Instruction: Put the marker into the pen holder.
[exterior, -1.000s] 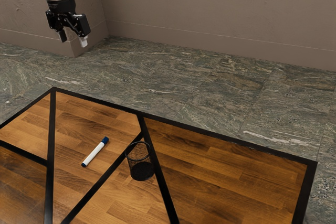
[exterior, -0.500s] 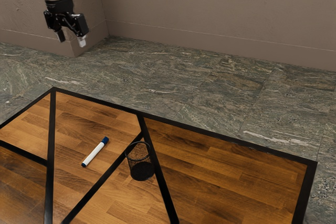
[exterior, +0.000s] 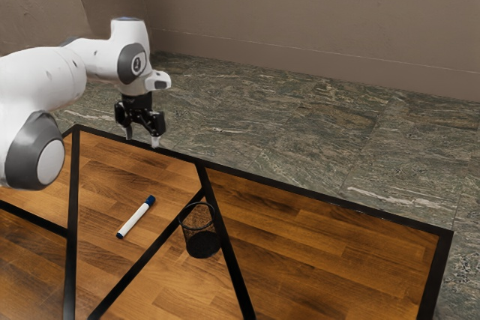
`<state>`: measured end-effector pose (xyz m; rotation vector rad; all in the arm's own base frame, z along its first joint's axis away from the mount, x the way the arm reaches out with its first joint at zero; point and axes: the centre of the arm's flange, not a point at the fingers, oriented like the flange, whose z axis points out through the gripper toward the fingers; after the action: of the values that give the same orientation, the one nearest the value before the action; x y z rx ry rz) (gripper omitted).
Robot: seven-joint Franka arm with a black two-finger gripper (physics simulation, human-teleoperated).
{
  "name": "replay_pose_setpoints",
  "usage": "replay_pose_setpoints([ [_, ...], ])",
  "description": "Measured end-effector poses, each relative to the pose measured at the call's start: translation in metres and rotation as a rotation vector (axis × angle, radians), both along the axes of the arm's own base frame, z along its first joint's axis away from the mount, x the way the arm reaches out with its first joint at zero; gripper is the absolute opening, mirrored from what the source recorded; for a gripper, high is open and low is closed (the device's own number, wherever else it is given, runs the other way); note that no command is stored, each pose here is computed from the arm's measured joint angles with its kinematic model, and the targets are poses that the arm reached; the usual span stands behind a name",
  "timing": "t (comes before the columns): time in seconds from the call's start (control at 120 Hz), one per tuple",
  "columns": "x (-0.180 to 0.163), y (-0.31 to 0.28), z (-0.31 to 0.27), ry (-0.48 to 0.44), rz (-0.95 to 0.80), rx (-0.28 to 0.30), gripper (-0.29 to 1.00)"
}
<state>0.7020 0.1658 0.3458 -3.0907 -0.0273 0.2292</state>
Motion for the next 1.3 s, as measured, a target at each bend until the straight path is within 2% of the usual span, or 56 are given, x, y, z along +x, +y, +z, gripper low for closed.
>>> replay_pose_setpoints([
  [0.083, -0.001, 0.006, -0.030, 0.022, 0.012, -0.002, 0.68],
  [0.183, -0.031, 0.009, -0.051, 0.063, 0.035, -0.028, 0.68],
  [0.358, -0.054, -0.029, -0.066, 0.067, -0.014, -0.038, 0.68],
  [0.533, -0.066, -0.054, -0.067, 0.046, -0.067, -0.011, 0.68],
  [0.708, -0.093, -0.063, -0.068, 0.027, -0.105, 0.010, 0.68],
  [0.892, -0.093, -0.081, -0.072, -0.010, -0.150, 0.025, 0.68],
  [1.158, -0.101, -0.081, -0.089, -0.009, -0.153, 0.029, 0.68],
  [1.3, -0.103, -0.080, -0.093, -0.009, -0.152, 0.029, 0.59],
])
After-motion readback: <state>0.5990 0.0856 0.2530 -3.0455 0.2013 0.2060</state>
